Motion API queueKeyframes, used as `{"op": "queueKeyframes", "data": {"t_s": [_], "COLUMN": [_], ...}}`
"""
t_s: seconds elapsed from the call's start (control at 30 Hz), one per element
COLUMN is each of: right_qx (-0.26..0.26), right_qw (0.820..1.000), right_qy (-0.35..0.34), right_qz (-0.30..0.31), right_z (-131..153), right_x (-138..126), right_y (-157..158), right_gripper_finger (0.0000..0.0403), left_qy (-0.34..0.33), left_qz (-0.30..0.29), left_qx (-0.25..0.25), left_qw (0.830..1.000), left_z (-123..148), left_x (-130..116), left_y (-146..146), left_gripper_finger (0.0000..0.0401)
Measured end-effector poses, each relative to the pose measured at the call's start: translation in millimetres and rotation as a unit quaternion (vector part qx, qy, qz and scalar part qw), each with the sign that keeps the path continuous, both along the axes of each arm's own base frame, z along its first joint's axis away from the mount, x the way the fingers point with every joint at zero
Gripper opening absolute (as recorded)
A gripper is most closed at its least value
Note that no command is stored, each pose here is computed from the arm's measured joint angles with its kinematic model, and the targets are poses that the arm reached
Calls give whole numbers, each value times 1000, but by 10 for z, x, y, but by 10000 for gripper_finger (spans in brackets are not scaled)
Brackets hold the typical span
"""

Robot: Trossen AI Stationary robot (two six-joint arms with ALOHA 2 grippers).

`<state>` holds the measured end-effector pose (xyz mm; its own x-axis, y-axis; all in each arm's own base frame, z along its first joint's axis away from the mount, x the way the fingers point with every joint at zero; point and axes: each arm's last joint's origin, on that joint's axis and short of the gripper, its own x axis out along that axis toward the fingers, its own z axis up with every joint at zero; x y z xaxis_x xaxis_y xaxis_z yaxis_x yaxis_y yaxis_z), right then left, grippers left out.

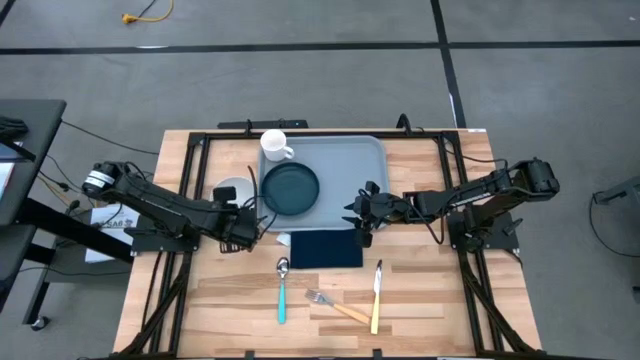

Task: Set up tray
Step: Put the white bowl on the black plate

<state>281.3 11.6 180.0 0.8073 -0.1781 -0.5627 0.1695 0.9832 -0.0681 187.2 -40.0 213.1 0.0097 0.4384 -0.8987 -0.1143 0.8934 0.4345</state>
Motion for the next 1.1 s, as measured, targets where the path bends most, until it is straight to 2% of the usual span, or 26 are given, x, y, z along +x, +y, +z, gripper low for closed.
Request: {"op": "queueKeyframes", "data": {"t_s": [0.4,0.57,0.7,0.77,1.1], "right_qx": [0,0,0,0,0], "right_qw": [1000,1000,1000,1000,1000], "right_qy": [0,0,0,0,1], "right_qz": [0,0,0,0,0], "right_z": [-1,-1,-1,-1,-1], "right_x": [0,-1,0,-1,-1], "right_y": [0,-1,0,-1,-1], "right_gripper_finger": [134,134,134,134,134], "left_qy": [7,5,-15,-15,-2], "left_qz": [21,21,31,31,40], "left_qx": [-15,-9,34,37,-25], "left_qw": [1000,1000,999,999,999], "left_z": [6,7,19,20,3], "left_x": [-31,-31,-25,-26,-32], "left_y": [-1,1,23,26,-23], "left_gripper_finger": [80,109,137,146,154]}}
